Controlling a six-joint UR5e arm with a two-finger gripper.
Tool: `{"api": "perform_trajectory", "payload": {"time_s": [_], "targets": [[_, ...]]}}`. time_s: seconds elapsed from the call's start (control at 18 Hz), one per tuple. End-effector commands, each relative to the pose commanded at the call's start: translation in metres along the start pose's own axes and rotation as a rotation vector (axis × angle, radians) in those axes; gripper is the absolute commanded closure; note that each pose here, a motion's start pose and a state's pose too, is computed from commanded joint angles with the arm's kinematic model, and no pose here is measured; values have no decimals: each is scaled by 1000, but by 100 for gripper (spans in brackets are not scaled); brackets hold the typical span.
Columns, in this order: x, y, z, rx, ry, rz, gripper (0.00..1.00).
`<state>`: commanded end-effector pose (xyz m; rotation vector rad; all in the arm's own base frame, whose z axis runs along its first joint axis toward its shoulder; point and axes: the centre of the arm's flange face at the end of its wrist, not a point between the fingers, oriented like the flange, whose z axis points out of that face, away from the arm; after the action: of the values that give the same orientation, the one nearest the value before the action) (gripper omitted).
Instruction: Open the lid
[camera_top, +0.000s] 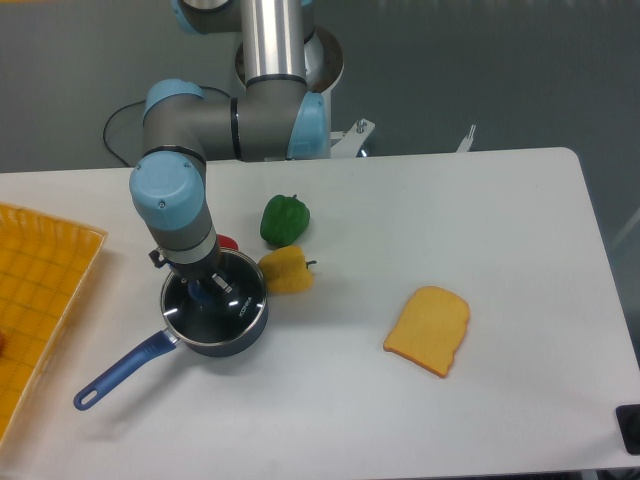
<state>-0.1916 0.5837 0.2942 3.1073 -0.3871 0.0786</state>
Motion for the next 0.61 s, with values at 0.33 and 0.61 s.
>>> {"api": "perform_trajectory", "payload": {"time_s": [0.33,0.61], "targets": [[-1,-1,-2,-1,-1,2,50],[-6,-2,-18,-16,-23,8,51]]}}
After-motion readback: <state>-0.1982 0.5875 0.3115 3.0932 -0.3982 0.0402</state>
